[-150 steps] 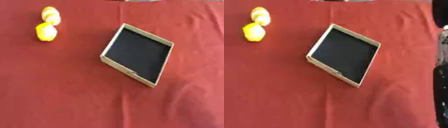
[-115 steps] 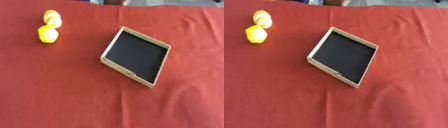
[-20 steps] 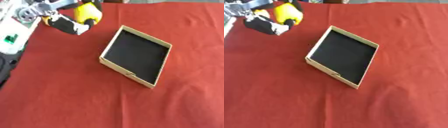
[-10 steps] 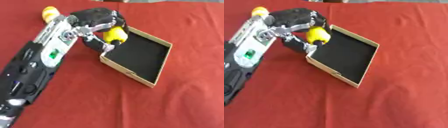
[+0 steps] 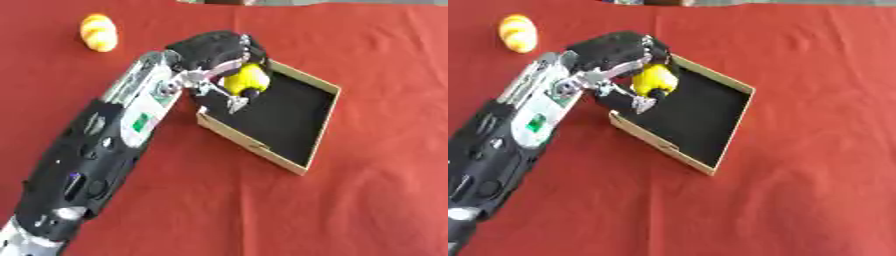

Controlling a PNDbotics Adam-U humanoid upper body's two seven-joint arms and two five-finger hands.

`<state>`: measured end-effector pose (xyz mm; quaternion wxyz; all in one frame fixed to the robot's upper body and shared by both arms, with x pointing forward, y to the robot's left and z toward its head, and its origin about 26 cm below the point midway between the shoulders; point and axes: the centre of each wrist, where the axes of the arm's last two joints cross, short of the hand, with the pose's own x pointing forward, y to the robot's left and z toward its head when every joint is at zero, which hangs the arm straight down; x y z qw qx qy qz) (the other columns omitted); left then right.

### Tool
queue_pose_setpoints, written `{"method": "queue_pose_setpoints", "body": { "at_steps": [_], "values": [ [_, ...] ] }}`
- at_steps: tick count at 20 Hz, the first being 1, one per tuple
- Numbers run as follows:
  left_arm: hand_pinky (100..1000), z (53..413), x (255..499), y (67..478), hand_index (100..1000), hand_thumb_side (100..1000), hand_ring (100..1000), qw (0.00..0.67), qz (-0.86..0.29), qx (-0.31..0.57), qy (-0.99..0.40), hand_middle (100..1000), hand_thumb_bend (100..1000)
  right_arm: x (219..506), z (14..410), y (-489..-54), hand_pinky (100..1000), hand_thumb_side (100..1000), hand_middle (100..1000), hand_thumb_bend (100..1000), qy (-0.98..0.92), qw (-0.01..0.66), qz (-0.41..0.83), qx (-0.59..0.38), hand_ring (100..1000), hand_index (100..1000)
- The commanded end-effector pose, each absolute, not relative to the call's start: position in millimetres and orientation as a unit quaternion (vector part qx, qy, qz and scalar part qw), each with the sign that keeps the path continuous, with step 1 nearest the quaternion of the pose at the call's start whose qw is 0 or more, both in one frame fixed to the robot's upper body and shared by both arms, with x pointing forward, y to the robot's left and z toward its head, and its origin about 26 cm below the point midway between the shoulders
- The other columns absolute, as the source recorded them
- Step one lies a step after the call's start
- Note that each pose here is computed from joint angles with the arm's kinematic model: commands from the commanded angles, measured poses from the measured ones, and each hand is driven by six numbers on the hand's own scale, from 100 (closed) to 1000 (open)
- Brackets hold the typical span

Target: Pick up objects on the table and place them in the box.

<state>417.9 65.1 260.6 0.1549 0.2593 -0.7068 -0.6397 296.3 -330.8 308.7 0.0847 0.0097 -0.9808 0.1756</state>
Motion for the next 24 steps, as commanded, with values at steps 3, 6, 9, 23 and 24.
{"method": "queue_pose_setpoints", "body": {
  "at_steps": [3,6,9,23,24],
  "values": [
    [841,258.3,421.3,60.9,883,211,771,0.163,-0.636,0.257,-0.709,730,100,290.7,317.7,-329.9,920,554,779,100,-0.981,0.07,0.178,0.01,894,836],
    [950,255.8,422.1,61.6,945,338,886,0.159,-0.654,0.254,-0.695,830,248,291.0,316.8,-329.7,921,555,779,100,-0.981,0.073,0.178,0.012,894,836],
    [997,254.4,422.5,63.1,970,389,937,0.151,-0.672,0.254,-0.679,869,400,291.3,315.9,-329.1,921,555,779,100,-0.981,0.075,0.178,0.014,895,836],
    [967,306.6,406.9,107.9,940,288,908,0.149,-0.593,0.26,-0.747,829,266,289.7,314.9,-333.8,921,561,779,100,-0.982,0.08,0.17,0.01,894,834],
    [963,318.5,401.3,120.8,936,280,903,0.151,-0.577,0.26,-0.76,824,253,289.1,314.8,-335.3,921,562,779,100,-0.982,0.081,0.168,0.006,894,834]
  ]
}}
